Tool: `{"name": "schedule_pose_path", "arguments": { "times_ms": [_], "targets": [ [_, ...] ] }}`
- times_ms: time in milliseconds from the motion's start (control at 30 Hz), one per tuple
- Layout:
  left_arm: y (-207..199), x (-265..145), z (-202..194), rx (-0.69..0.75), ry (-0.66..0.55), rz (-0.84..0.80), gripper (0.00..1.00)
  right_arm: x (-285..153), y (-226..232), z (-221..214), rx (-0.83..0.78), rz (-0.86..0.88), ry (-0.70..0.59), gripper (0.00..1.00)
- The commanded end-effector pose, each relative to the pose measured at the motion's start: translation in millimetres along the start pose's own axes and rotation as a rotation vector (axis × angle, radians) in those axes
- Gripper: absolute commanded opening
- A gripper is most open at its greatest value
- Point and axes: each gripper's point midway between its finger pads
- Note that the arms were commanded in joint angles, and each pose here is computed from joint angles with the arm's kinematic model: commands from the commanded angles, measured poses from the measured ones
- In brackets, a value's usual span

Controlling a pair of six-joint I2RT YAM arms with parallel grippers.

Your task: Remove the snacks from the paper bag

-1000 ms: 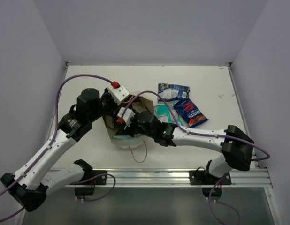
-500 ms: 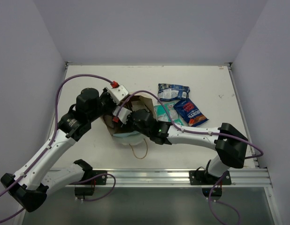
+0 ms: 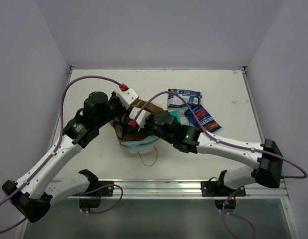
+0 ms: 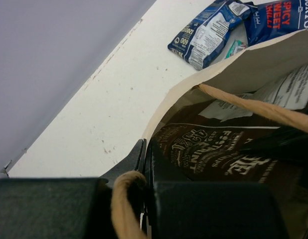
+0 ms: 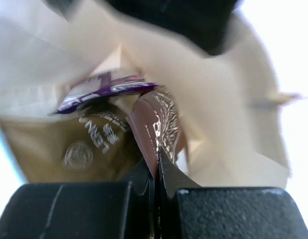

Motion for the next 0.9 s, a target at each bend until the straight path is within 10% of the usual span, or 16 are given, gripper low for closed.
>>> {"name": "schedule_pose_path", "arguments": {
  "times_ms": [0,467,867],
  "targets": [
    [13,3,23,-0.029,-0.052,0.056,0.00,-56,-33,70,0.032,-0.021,-0.213,0.00],
    [34,12,8,-0.060,0.030,0.179,0.00,-210,-107,160,0.180,-0.083,-0.545,0.00],
    [50,24,-4,-0.074,0.103,0.264,0.00,-261,-221,94,0.347,-0.554,-0.409,0.00]
  ]
}}
Point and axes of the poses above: each gripper's point midway between its finger pads, its own x axis out along the fingers, its own y axis along the line the jaws close on, z = x × y, and after that the axes turned 3 degrees about -x, right-handed
